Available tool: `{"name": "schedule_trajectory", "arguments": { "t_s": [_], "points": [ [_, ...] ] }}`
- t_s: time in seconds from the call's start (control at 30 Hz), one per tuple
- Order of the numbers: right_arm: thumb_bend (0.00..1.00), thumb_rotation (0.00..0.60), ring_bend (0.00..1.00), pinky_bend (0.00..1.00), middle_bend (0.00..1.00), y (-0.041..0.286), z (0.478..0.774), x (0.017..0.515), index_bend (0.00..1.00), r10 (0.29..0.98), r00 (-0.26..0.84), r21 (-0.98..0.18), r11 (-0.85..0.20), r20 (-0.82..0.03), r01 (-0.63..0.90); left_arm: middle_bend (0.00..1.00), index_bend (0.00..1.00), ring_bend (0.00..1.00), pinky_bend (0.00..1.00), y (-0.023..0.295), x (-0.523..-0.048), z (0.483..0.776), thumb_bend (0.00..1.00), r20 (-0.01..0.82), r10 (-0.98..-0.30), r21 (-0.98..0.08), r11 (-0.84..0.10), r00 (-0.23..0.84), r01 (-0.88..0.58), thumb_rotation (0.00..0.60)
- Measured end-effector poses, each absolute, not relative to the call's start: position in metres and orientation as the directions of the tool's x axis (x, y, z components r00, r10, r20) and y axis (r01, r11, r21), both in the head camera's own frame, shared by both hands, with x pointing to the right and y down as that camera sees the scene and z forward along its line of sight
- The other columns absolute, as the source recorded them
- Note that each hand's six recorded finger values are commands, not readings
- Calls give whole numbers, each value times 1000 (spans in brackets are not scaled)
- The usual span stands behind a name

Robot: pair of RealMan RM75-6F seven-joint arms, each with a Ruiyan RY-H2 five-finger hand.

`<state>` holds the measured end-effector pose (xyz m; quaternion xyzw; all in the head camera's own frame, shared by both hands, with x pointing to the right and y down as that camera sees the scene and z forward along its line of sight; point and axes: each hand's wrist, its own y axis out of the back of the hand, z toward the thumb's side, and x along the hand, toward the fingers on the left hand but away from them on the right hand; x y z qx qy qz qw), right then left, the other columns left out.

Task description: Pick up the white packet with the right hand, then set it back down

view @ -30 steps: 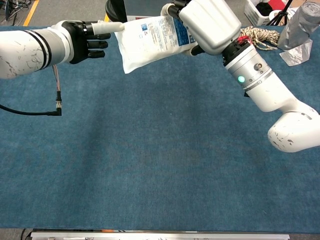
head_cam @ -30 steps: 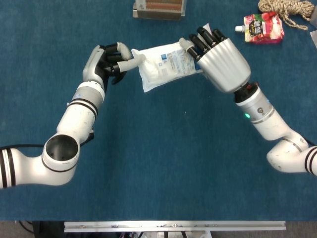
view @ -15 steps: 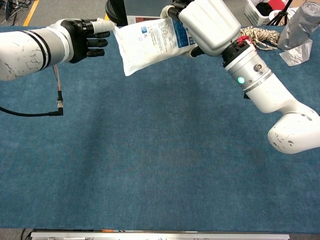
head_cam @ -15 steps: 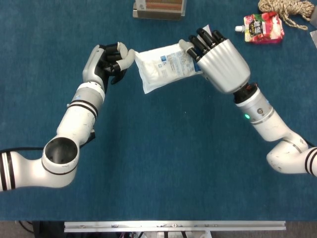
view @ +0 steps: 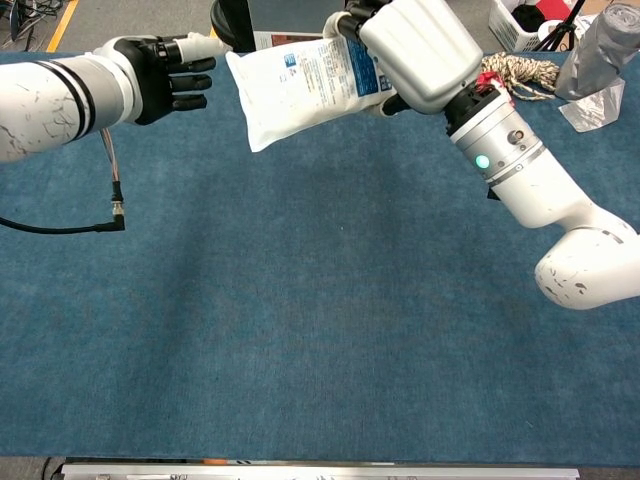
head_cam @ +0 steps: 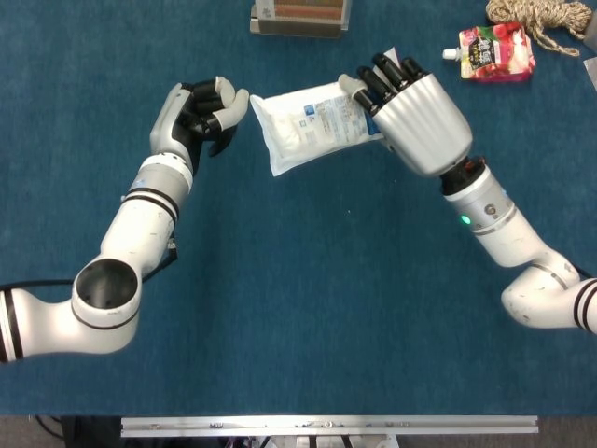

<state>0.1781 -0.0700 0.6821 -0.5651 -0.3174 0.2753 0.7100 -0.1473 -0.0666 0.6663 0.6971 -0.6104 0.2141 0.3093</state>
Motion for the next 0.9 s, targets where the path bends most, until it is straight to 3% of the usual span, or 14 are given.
{"name": "schedule_trajectory", "arguments": {
  "t_s": [0.17, 0.33, 0.4, 0.9],
  "points": [
    [0, 600, 508, 562, 549, -70, 684, 180, 395, 757, 641, -980, 197, 128, -37, 568, 525, 491, 676, -69, -149, 662, 496, 633, -753, 173, -89, 180, -981, 600],
    [0, 600, 508, 562, 549, -69, 686, 182, 395, 765, 634, -983, 182, 119, -35, 243, 309, 211, 447, -69, -148, 660, 346, 588, -782, 151, -144, 205, -978, 600],
    [0, 600, 508, 563, 549, -69, 686, 183, 395, 767, 631, -983, 178, 116, -35, 194, 275, 165, 397, -68, -148, 660, 323, 570, -792, 130, -176, 219, -976, 600],
    [0, 600, 508, 562, 549, -61, 684, 198, 395, 790, 607, -991, 130, 86, -29, 133, 265, 89, 224, -64, -163, 668, 301, 445, -869, -45, -264, 217, -964, 600]
  ]
}}
